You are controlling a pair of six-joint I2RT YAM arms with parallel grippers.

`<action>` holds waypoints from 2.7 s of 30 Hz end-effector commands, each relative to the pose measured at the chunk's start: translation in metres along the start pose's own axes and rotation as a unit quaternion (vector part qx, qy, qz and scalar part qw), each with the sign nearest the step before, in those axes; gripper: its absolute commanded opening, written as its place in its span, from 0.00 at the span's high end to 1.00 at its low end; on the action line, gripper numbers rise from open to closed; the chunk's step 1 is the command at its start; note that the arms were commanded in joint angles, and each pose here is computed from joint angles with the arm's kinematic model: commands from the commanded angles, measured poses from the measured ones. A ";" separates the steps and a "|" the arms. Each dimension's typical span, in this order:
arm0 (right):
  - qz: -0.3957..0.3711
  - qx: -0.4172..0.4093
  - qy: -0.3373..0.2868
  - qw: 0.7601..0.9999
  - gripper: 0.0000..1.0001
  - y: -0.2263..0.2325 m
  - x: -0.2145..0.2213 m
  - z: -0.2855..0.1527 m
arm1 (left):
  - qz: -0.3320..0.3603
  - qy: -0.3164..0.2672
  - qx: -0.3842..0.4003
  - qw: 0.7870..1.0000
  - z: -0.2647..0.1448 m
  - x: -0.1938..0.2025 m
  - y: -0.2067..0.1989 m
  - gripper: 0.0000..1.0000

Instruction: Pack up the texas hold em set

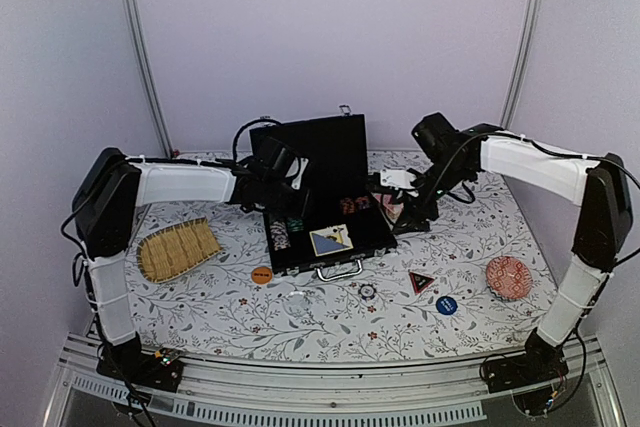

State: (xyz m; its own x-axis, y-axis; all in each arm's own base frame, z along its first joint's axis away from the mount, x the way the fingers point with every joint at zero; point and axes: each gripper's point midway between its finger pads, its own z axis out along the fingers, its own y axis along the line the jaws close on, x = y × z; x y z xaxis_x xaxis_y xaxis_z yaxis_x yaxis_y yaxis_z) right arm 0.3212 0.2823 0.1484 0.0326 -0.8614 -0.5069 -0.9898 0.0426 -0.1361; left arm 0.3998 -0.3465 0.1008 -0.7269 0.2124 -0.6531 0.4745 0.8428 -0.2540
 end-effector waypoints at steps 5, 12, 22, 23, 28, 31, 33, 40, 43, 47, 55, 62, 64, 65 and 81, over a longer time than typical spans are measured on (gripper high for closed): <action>0.194 0.075 -0.082 0.975 0.22 0.000 0.081 -0.031 | 0.032 0.062 0.016 0.997 0.056 0.022 -0.012 1.00; 0.239 0.092 -0.098 0.962 0.23 0.006 0.108 -0.033 | 0.057 0.108 0.025 0.992 0.071 0.059 -0.038 1.00; 0.252 0.061 -0.098 0.961 0.23 0.003 0.108 -0.020 | 0.079 0.110 -0.042 0.990 0.075 0.078 -0.034 1.00; 0.253 0.060 -0.097 0.961 0.22 0.003 0.108 -0.020 | 0.082 0.101 -0.045 0.991 0.072 0.071 -0.035 1.00; 0.263 0.077 -0.088 0.958 0.22 -0.009 0.110 -0.021 | 0.095 0.057 -0.053 0.992 0.049 0.030 -0.043 1.00; 0.283 0.099 -0.071 0.951 0.20 -0.029 0.115 -0.018 | 0.096 0.034 -0.051 0.993 0.032 0.013 -0.048 0.98; 0.300 0.101 -0.057 0.947 0.16 -0.042 0.118 -0.013 | 0.092 0.021 -0.045 0.994 0.022 0.005 -0.052 0.81; 0.344 0.096 -0.029 0.934 0.01 -0.096 0.119 0.010 | 0.071 -0.002 -0.017 0.997 -0.005 0.003 -0.065 0.56; 0.367 0.092 -0.018 0.925 0.01 -0.117 0.123 0.027 | 0.065 -0.012 -0.003 0.998 -0.022 0.001 -0.070 0.49; 0.383 0.087 -0.009 0.920 0.01 -0.138 0.128 0.050 | 0.056 -0.013 0.006 0.998 -0.029 0.008 -0.070 0.45; 0.379 0.068 0.007 0.923 0.01 -0.148 0.123 0.087 | 0.051 -0.002 0.004 0.999 -0.026 0.021 -0.066 0.43; 0.380 0.078 0.031 0.921 0.01 -0.155 0.121 0.107 | 0.047 0.001 0.008 0.999 -0.025 0.024 -0.066 0.44; 0.389 0.070 0.050 0.917 0.01 -0.150 0.132 0.124 | 0.047 0.003 0.008 0.999 -0.025 0.025 -0.066 0.44; 0.393 0.068 0.056 0.915 0.01 -0.149 0.135 0.129 | 0.047 0.003 0.008 0.999 -0.025 0.025 -0.066 0.44; 0.407 0.098 0.051 0.907 0.32 -0.136 0.141 0.074 | 0.052 0.003 0.012 0.999 -0.027 0.024 -0.067 0.45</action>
State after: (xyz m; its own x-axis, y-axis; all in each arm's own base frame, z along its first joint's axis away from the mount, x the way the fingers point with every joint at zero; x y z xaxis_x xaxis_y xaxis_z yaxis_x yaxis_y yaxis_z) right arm 0.4900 0.2147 0.0182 -0.6872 -0.5633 -0.4588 -0.6627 0.7448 0.0782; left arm 0.3409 -0.3791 0.1079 -0.6973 0.3065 -0.6480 0.5383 0.8208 -0.1911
